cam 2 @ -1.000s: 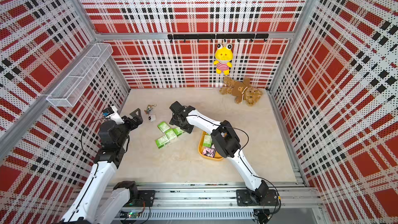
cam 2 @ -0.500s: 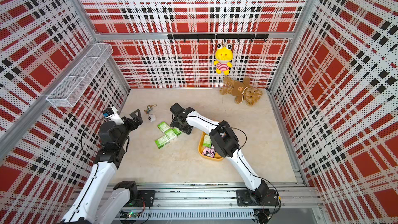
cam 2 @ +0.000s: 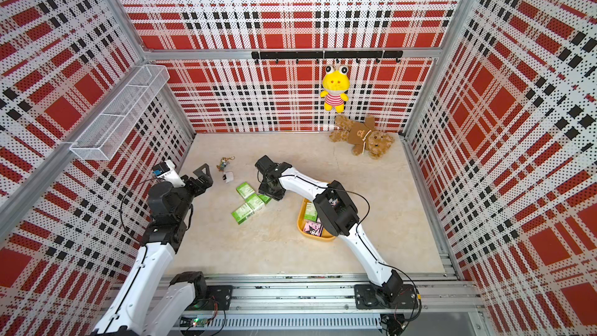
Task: Put the pocket tissues into the storage box
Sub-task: Pick up the pocket tissues from the center of the board.
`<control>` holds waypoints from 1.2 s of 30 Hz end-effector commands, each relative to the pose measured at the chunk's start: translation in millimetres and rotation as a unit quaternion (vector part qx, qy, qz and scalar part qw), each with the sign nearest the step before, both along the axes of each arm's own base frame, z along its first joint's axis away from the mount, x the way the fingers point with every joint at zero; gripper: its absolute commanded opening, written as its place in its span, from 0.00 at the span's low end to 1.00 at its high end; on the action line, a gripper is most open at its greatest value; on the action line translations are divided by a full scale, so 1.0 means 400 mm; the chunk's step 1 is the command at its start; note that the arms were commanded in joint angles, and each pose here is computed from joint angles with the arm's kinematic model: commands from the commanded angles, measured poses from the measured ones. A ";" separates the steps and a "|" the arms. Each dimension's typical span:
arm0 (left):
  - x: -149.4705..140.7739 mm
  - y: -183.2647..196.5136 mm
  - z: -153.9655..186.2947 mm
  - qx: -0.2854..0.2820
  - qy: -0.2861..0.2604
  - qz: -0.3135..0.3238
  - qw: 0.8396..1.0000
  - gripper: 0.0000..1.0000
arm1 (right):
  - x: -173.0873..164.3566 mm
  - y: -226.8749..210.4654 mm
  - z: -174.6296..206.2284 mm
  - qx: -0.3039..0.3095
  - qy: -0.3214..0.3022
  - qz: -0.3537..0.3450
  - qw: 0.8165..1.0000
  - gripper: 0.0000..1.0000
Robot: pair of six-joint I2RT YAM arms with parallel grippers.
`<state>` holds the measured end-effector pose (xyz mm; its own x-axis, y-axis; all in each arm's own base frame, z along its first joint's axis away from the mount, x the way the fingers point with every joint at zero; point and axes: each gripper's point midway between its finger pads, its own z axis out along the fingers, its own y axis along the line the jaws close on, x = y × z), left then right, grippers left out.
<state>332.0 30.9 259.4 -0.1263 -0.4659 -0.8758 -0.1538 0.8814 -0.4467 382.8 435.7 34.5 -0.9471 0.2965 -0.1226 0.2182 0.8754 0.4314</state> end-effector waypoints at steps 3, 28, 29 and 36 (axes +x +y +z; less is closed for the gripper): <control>-0.007 0.013 0.007 0.010 -0.003 0.005 1.000 0.99 | -0.050 -0.052 -0.074 -0.047 0.029 0.018 0.998 0.34; -0.005 0.012 0.035 0.000 -0.010 0.003 1.000 0.99 | 0.036 -0.165 0.251 -0.057 -0.179 0.144 0.972 0.02; -0.005 0.012 0.035 -0.001 -0.009 0.003 1.000 0.99 | 0.037 -0.183 0.270 -0.056 -0.187 0.145 0.970 0.02; 0.000 0.010 0.033 -0.010 -0.009 0.002 1.000 0.99 | 0.006 -0.378 0.359 -0.070 -0.214 0.127 0.966 0.02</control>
